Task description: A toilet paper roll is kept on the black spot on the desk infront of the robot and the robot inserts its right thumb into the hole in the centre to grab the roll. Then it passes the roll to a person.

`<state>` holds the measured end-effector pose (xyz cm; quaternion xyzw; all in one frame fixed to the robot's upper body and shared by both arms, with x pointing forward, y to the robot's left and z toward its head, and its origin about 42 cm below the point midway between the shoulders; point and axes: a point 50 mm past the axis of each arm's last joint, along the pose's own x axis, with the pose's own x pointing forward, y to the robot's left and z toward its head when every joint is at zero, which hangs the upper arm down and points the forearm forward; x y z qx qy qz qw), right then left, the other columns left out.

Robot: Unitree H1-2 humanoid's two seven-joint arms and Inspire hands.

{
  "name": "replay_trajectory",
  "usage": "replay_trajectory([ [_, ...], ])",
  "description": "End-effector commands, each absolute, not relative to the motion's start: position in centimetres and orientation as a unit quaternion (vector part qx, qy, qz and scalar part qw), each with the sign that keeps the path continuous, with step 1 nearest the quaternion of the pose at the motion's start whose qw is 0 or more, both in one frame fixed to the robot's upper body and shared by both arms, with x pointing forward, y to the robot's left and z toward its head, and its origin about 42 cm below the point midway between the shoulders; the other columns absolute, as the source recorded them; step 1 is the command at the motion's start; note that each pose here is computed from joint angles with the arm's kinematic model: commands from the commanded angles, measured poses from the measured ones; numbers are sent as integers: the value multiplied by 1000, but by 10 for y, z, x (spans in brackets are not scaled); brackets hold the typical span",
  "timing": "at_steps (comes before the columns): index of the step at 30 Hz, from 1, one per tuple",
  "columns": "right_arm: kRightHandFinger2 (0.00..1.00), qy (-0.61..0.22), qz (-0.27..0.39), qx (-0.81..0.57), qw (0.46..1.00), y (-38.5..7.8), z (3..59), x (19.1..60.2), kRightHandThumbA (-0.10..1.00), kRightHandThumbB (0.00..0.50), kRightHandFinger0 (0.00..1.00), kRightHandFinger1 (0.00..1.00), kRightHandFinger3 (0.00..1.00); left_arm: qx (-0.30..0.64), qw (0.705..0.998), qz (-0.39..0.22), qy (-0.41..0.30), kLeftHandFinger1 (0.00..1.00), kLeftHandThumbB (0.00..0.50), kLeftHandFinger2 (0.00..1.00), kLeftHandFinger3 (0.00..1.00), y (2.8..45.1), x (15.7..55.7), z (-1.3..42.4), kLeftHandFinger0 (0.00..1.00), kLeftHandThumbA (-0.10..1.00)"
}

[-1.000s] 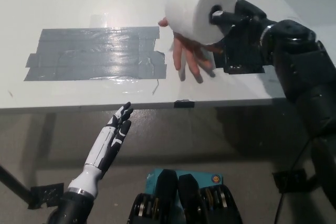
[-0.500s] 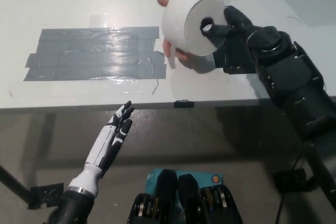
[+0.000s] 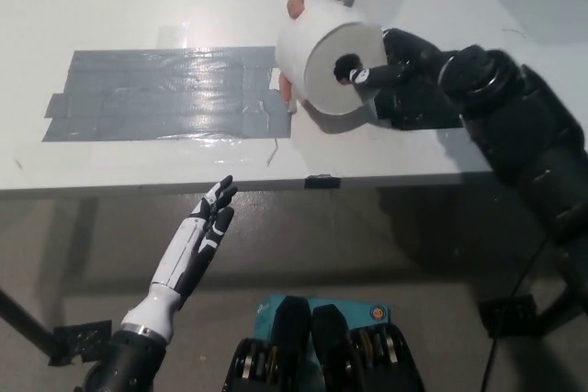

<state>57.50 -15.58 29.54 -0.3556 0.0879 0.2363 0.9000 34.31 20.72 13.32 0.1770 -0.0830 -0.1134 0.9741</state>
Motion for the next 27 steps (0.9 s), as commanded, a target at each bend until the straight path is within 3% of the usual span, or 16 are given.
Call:
replay_trajectory([
  [1,1000,54,258,-357,896,-164,341,576,703,500,1000,1000,1000,187,969,-121,-110,1000,106,1000,1000,205,350,151,1000,1000],
  [6,1000,19,223,-330,917,-180,358,572,775,500,1000,1000,1000,183,969,-124,-110,1000,108,1000,1000,204,352,152,1000,1000],
  [8,1000,-6,206,-313,927,-189,367,568,757,500,1000,1000,1000,184,969,-124,-111,1000,106,1000,1000,204,352,153,1000,1000],
  [12,1000,-57,172,-360,915,-202,380,547,830,500,1000,1000,1000,185,969,-123,-112,1000,81,1000,1000,205,352,152,1000,1000],
  [21,1000,-123,176,-411,886,-208,362,464,908,500,1000,1000,1000,181,970,-122,-106,1000,88,1000,1000,207,349,148,1000,1000],
  [27,1000,-188,188,-332,905,-202,324,404,891,480,1000,1000,1000,181,971,-114,-108,1000,79,1000,1000,208,351,147,1000,1000],
])
